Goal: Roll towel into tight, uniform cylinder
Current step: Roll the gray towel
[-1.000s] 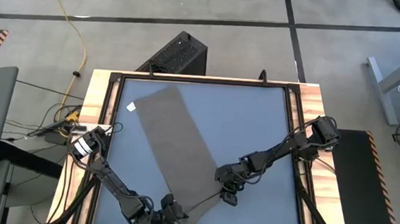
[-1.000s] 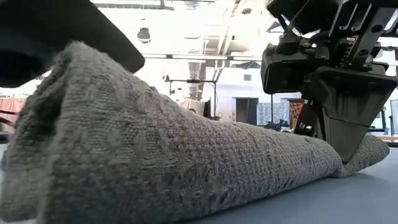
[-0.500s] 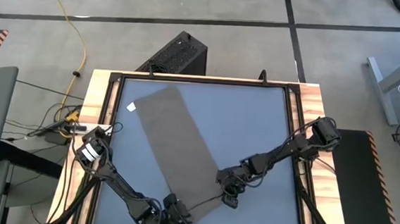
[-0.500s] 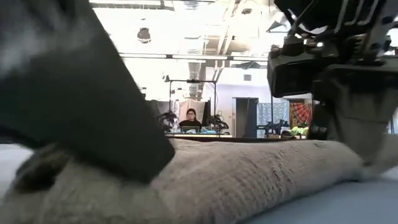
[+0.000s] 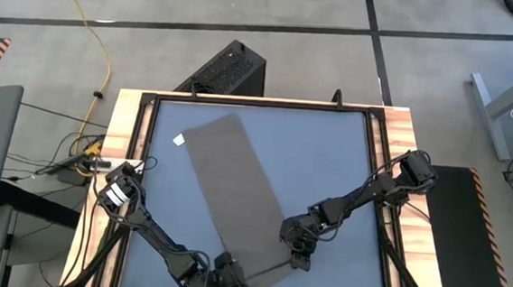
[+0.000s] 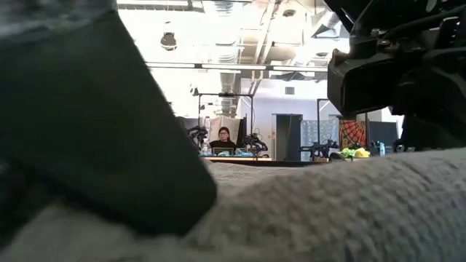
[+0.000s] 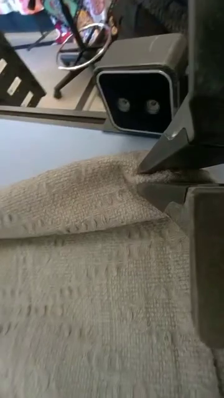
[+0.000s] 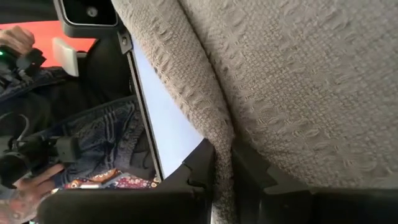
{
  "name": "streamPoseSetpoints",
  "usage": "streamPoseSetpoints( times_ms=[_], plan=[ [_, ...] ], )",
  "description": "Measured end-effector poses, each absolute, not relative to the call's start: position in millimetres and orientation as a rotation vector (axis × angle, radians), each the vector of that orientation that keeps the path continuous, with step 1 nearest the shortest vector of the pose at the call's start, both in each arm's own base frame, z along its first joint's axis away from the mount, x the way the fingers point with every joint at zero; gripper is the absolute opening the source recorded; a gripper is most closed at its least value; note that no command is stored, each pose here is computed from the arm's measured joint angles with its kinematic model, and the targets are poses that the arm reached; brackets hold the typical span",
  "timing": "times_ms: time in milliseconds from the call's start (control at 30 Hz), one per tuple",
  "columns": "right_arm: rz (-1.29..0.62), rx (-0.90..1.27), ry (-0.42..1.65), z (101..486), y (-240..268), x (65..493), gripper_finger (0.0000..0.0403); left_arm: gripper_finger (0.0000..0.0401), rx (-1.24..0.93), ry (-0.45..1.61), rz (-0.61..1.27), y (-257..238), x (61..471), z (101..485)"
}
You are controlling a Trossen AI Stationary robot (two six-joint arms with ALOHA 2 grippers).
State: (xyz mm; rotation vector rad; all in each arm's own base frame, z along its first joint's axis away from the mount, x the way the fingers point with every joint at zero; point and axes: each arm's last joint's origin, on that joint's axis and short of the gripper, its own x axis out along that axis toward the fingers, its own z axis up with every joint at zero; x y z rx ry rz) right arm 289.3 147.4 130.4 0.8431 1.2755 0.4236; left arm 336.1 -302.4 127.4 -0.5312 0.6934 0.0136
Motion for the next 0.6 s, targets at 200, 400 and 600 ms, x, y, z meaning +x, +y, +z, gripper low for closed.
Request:
streamPoseSetpoints(
  times_ms=[200,400,600],
  plan=[
    [0.438,0.858,1.253,131.7,142.5,293.2,0.0099,0.0002,-0.554,0.73,-0.013,-297.1,341.3,126.8],
    [0.477,0.866,1.268,131.8,136.4,294.8,0.0171,0.0001,-0.552,0.758,-0.023,-293.1,343.8,126.0],
    [0.519,0.851,1.284,142.6,125.4,290.8,0.0215,0.0001,-0.567,0.767,-0.022,-289.4,347.0,125.9]
  ],
)
